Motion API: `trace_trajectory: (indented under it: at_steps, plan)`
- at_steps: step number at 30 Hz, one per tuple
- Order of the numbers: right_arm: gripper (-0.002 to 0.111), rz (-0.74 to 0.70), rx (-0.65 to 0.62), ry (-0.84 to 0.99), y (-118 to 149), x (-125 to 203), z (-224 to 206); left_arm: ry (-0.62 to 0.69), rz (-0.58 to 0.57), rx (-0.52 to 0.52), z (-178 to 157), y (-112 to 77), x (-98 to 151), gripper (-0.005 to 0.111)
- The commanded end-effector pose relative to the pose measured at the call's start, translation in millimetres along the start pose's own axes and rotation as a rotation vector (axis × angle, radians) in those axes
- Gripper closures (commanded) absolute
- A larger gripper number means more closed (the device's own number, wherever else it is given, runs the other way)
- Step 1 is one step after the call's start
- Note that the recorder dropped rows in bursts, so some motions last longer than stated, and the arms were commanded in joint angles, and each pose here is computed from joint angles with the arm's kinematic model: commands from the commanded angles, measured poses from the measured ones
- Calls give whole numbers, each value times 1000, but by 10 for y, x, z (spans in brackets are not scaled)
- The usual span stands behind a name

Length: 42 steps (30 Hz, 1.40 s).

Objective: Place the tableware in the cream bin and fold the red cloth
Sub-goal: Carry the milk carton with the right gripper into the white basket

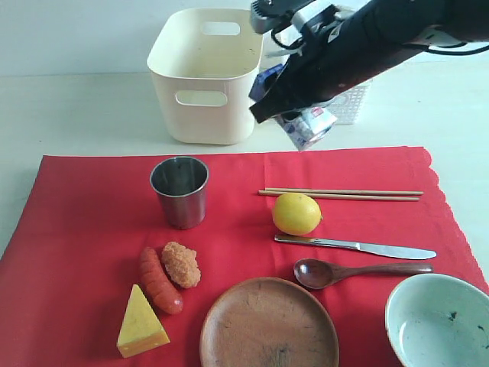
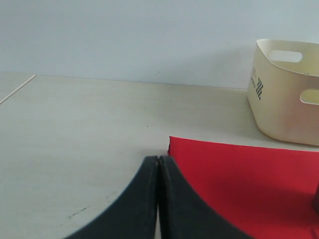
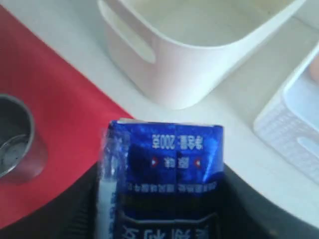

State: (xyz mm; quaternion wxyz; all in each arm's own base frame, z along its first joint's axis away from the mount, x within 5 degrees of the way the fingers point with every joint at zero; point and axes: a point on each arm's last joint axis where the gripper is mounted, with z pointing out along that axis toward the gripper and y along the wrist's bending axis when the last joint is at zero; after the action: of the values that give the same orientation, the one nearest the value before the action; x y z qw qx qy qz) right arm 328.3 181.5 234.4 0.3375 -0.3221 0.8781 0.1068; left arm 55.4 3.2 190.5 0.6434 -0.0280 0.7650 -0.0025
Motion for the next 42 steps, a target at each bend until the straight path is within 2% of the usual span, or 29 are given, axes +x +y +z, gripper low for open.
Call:
trace_trajectory:
  at_steps: [1,8,15,20,24,26,28,34,35,37,39,42]
  plan:
    - [108,69,84,-91,-323,-120,-1,-6,6,7,-1,-4,3,104]
    - [108,219,211,-207,-895,-244,234,-6,6,7,-1,-4,3,104]
    - [108,335,260,-241,-1347,-323,589,-6,6,7,-1,-4,3,104]
    - [108,449,277,-305,-1561,-399,818,-6,6,7,-1,-4,3,104]
    - [107,451,282,-311,-1646,-403,1020,-6,6,7,-1,-4,3,104]
    - [101,451,283,-317,-1673,-413,1089,-6,6,7,-1,-4,3,104]
    - [91,451,283,-317,-1685,-411,1130,-6,6,7,-1,-4,3,104]
    - [54,453,282,-309,-1686,-389,1163,-6,6,7,-1,-4,3,104]
    - [43,453,282,-309,-1686,-389,1163,-6,6,7,-1,-4,3,104]
    - [32,500,273,-317,-1683,-400,1147,-6,6,7,-1,-4,3,104]
    - [24,553,260,-320,-1680,-427,1090,-6,6,7,-1,-4,3,104]
    - [24,557,225,-263,-1627,-459,981,-6,6,7,-1,-4,3,104]
